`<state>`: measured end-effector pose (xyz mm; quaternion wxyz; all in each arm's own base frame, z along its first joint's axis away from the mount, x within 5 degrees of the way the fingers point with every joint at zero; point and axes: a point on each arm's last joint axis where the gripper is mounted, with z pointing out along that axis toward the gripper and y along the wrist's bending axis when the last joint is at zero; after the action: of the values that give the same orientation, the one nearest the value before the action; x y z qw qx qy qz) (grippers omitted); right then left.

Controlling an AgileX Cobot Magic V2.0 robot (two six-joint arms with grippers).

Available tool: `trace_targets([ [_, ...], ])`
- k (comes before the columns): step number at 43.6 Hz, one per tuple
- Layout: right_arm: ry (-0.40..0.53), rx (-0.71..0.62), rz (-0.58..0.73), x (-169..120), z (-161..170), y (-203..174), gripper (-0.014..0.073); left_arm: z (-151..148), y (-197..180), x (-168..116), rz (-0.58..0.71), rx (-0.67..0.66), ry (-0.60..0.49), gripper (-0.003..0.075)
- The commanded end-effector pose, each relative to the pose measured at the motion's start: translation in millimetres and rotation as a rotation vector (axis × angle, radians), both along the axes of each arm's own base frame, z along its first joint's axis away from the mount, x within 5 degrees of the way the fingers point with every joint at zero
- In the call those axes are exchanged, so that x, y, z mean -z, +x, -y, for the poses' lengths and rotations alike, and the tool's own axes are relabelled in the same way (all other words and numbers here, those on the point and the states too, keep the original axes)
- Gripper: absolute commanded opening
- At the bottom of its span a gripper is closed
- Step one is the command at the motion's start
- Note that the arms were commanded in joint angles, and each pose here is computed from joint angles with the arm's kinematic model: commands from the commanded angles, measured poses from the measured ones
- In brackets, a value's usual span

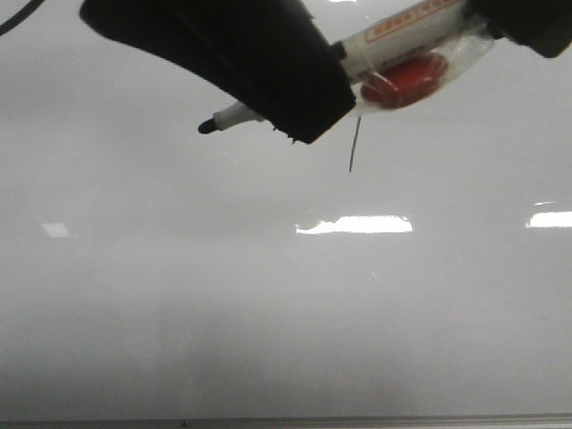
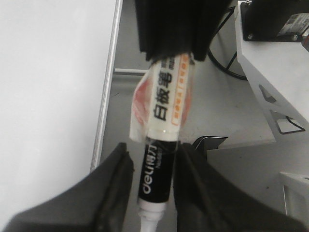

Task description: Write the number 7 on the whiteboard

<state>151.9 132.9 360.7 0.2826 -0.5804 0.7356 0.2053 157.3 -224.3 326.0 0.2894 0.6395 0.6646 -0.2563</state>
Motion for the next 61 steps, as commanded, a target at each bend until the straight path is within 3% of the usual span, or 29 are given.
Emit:
trace_targets([
  [1, 0.072, -0.002, 0.046, -16.7, -1.0, -4.4, -0.0015, 1.8, -2.9, -20.9, 0.024, -0.013, -0.089, 0.0127],
  [6, 0.071, -0.004, 0.043, -16.5, -0.9, -4.7, 0.0151, 1.8, -2.9, -20.9, 0.024, -0.013, -0.089, 0.0064],
  [12, 0.062, -0.011, 0.028, -15.9, 0.0, -6.3, 0.0429, 1.3, -3.0, -20.3, 0.026, -0.011, -0.081, 0.0011],
  [17, 0.021, 0.067, 0.009, -19.2, 12.4, -8.7, 0.0546, -5.6, -0.7, -20.0, 0.060, -0.047, -0.022, -0.0020],
  [25, -0.010, 0.392, -0.004, -29.4, 46.6, -10.0, 0.0550, -37.2, 9.3, -34.0, 0.141, -0.338, 0.168, -0.0020],
  [33, 0.015, 0.518, 0.011, -36.3, 62.9, -16.1, 0.0550, -86.3, 15.8, -51.2, 0.175, -0.722, 0.300, -0.0020],
  [37, 0.017, 0.524, 0.014, -36.7, 64.1, -17.0, 0.0550, -113.1, 19.9, -57.6, 0.161, -0.877, 0.267, -0.0020],
  [43, 0.020, 0.525, 0.018, -37.0, 64.1, -16.6, 0.0550, -156.2, 28.2, -59.4, 0.186, -1.120, 0.129, -0.0020],
  [51, 0.026, 0.529, 0.026, -37.5, 64.0, -15.9, 0.0550, -201.8, 34.9, -31.9, 0.162, -1.400, -0.031, -0.0020],
  [61, 0.040, 0.536, 0.045, -38.9, 63.7, -14.1, 0.0550, -218.1, 52.8, 10.6, 0.126, -1.525, -0.246, -0.0020],
])
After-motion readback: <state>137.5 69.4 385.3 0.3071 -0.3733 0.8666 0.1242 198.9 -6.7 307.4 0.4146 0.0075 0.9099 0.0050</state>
